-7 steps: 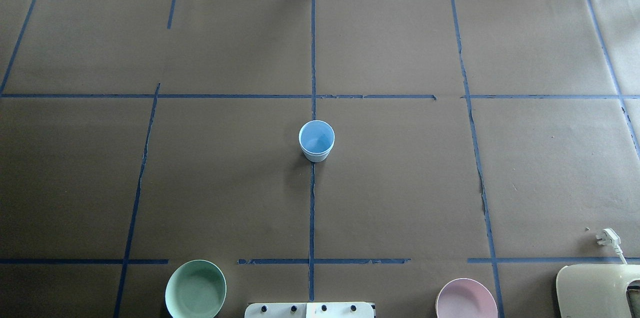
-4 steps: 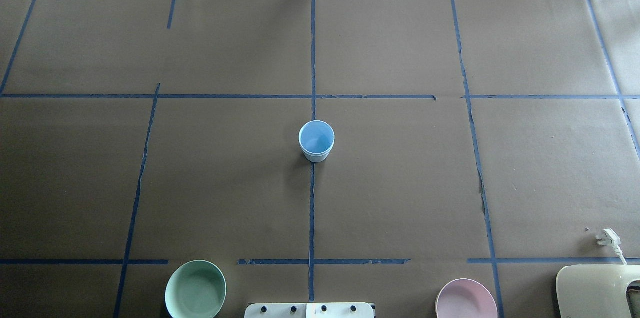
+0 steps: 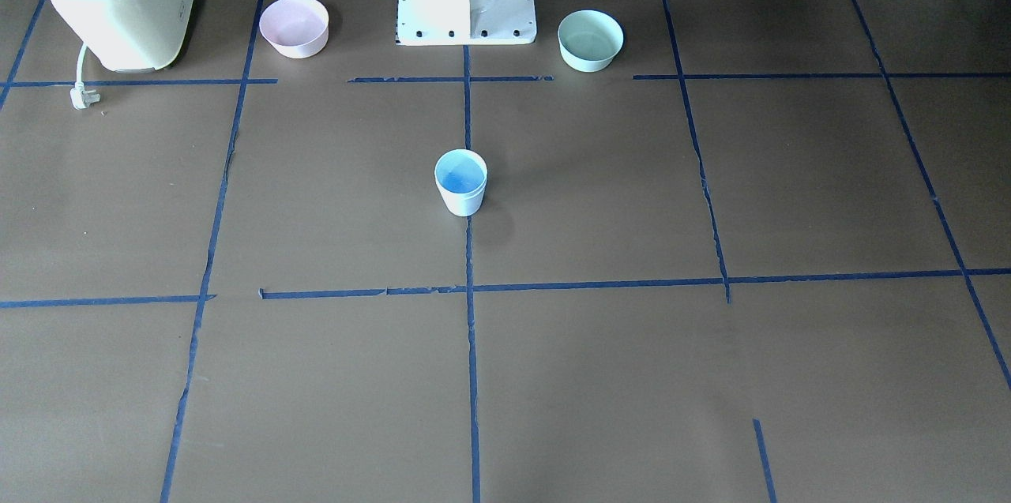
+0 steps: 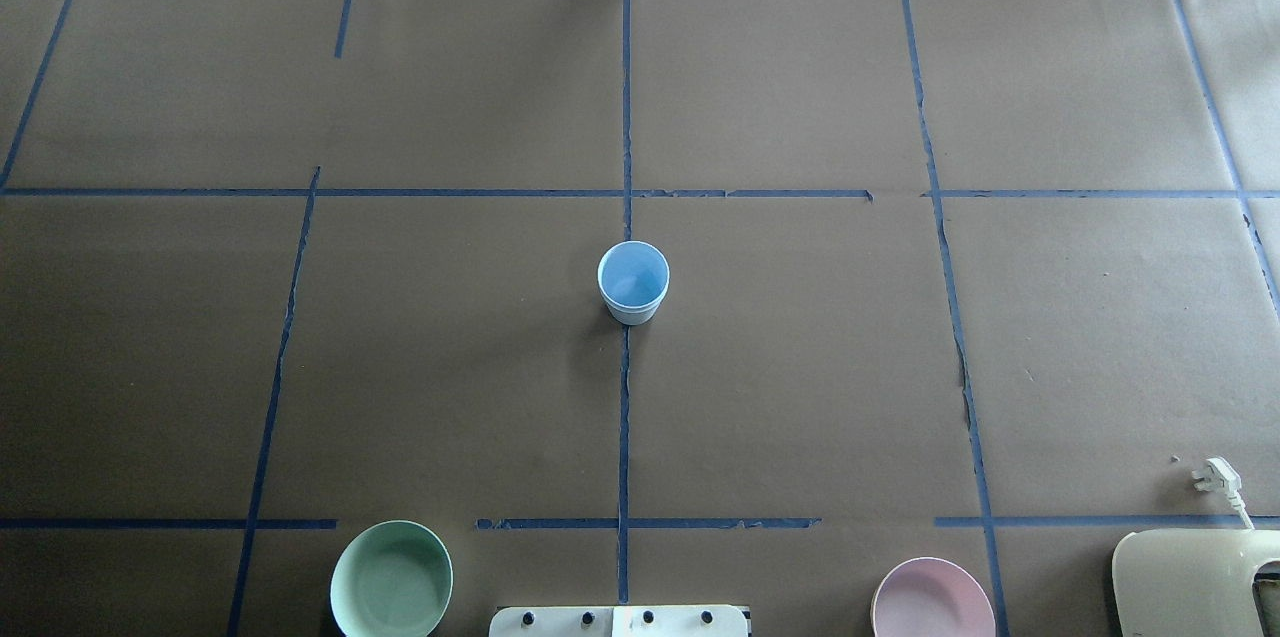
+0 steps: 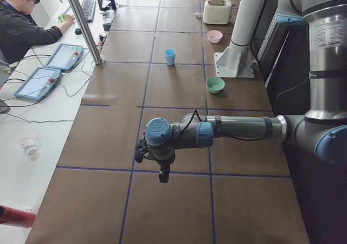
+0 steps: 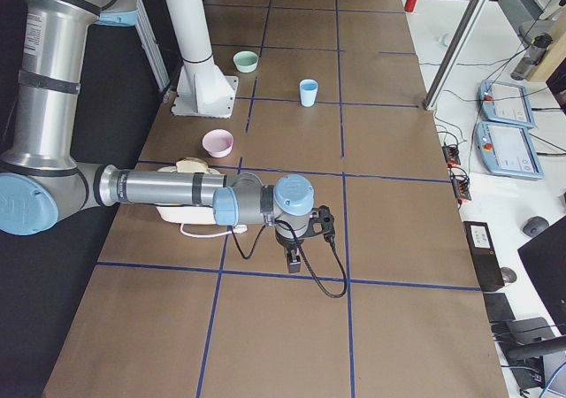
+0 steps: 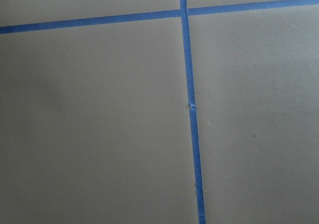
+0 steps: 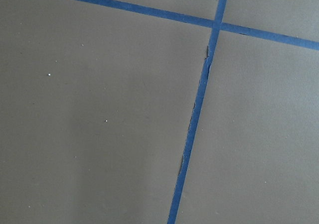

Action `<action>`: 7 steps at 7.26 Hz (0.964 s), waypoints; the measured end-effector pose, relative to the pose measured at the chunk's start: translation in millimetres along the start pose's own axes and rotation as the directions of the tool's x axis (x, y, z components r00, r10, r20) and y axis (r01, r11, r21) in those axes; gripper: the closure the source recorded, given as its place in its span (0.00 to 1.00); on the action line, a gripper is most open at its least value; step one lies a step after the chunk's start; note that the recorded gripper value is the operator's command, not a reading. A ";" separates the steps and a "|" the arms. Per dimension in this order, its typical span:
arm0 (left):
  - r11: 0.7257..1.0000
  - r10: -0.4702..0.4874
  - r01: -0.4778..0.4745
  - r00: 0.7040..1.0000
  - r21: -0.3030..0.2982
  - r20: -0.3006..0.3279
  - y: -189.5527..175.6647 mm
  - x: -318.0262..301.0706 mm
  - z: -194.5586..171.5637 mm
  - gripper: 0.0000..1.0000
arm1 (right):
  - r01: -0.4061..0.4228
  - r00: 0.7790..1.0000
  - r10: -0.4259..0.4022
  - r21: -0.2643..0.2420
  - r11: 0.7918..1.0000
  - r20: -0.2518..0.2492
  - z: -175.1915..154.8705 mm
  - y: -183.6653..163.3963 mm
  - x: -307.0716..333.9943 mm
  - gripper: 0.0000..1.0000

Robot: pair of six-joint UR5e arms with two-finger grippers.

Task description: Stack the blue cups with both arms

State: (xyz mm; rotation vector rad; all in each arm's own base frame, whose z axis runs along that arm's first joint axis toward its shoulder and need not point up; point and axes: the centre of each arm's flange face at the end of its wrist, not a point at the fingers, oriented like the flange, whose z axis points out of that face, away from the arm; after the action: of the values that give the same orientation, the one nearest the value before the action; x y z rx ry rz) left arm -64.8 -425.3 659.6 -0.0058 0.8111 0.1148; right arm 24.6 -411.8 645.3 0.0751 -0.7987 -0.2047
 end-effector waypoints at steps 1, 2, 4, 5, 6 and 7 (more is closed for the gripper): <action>1.000 0.000 0.000 1.000 0.000 0.000 -0.1 0.0 0.0 0.00 | 0.000 1.000 0.000 0.001 1.000 0.000 -0.4 -0.5 -0.3 0.00; 1.000 -0.001 0.001 1.000 -0.001 0.001 0.0 -0.4 0.3 0.00 | 0.001 1.000 -0.001 0.002 1.000 0.000 -0.9 -0.9 -0.9 0.00; 1.000 -0.003 0.003 1.000 -0.003 0.001 0.4 -1.7 1.6 0.00 | 0.001 1.000 -0.001 0.003 1.000 0.001 -1.3 -1.1 -1.4 0.00; 1.000 -0.004 0.004 1.000 -0.004 0.000 0.5 -2.2 2.1 0.00 | 0.002 1.000 -0.002 0.004 1.000 0.001 -1.5 -1.2 -1.6 0.00; 1.000 -0.005 0.005 1.000 -0.005 0.000 0.7 -2.5 2.3 0.00 | 0.002 1.000 -0.002 0.004 1.000 0.001 -1.7 -1.3 -1.8 0.00; 1.000 -0.006 0.006 1.000 -0.006 0.000 1.2 -2.8 2.7 0.00 | 0.003 1.000 -0.003 0.005 1.000 0.001 -2.0 -1.4 -2.0 0.00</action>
State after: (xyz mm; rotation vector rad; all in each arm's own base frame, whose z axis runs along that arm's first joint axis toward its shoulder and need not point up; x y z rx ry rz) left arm -64.8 -424.2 663.5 -0.0142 0.8105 0.1114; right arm 24.4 -412.8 642.2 0.0804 -0.8002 -0.2055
